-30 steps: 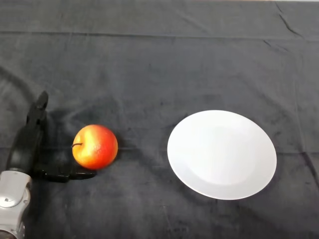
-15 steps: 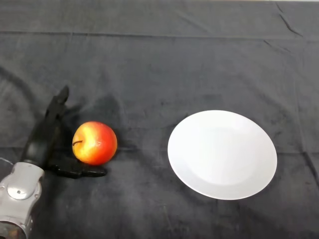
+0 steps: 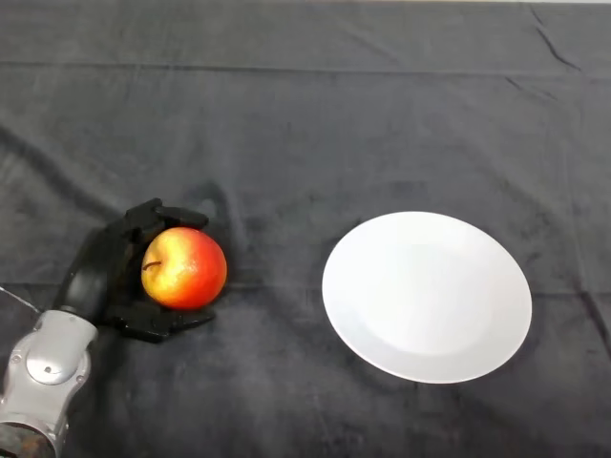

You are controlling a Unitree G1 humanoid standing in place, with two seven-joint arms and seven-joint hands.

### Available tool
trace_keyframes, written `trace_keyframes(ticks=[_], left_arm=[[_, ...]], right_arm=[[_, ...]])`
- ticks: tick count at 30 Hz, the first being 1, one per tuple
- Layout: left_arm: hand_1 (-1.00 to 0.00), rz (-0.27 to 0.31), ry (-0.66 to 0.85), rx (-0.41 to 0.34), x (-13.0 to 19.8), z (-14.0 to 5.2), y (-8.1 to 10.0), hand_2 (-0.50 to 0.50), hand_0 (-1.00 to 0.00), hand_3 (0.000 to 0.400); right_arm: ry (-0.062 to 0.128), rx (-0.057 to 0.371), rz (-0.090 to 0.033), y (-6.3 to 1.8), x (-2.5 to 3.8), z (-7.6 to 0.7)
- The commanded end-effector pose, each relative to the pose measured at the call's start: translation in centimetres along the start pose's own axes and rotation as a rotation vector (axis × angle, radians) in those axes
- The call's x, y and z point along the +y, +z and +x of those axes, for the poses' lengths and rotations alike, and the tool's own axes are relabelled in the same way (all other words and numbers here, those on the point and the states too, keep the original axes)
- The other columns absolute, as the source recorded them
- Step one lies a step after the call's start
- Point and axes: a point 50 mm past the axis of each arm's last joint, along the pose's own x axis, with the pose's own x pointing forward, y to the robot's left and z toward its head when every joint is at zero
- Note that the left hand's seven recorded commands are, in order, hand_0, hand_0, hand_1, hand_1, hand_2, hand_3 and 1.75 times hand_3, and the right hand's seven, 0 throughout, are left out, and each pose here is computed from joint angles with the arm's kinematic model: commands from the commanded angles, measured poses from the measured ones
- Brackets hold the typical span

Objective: Move the apple to the plate

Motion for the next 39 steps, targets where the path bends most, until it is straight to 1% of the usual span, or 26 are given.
trace_keyframes(ticks=[1,6,11,15,21,25,30,35,39], left_arm=[[-1.0,0.047,-0.113,-0.025,-1.8,0.1,0.4,0.0,-1.0,0.4],[-1.0,0.053,-0.14,-0.04,-2.5,0.4,0.8,0.0,-1.0,0.4],[-1.0,0.05,-0.154,-0.088,-3.0,1.3,2.0,0.0,-1.0,0.4],[-1.0,0.044,-0.148,-0.171,-3.0,2.3,3.7,0.0,-1.0,0.4],[-1.0,0.024,-0.125,-0.336,-3.1,3.4,6.7,0.0,-1.0,0.4],[-1.0,0.011,-0.113,-0.452,-3.6,3.7,8.6,0.0,-1.0,0.4],[-1.0,0.001,-0.115,-0.578,-4.6,3.7,10.5,0.0,-1.0,0.4],[-1.0,0.003,-0.134,-0.671,-6.1,3.7,11.9,0.0,-1.0,0.4],[-1.0,0.013,-0.169,-0.719,-7.7,3.7,12.9,0.0,-1.0,0.4]], right_arm=[[0.022,-0.032,0.004,0.83,0.69,0.23],[0.022,-0.032,0.004,0.83,0.69,0.23],[0.022,-0.032,0.005,0.84,0.69,0.23],[0.022,-0.032,0.005,0.84,0.69,0.23],[0.022,-0.032,0.005,0.84,0.69,0.23],[0.022,-0.032,0.005,0.84,0.69,0.23],[0.022,-0.032,0.006,0.85,0.69,0.24],[0.022,-0.032,0.007,0.85,0.69,0.24],[0.022,-0.032,0.007,0.86,0.69,0.24]])
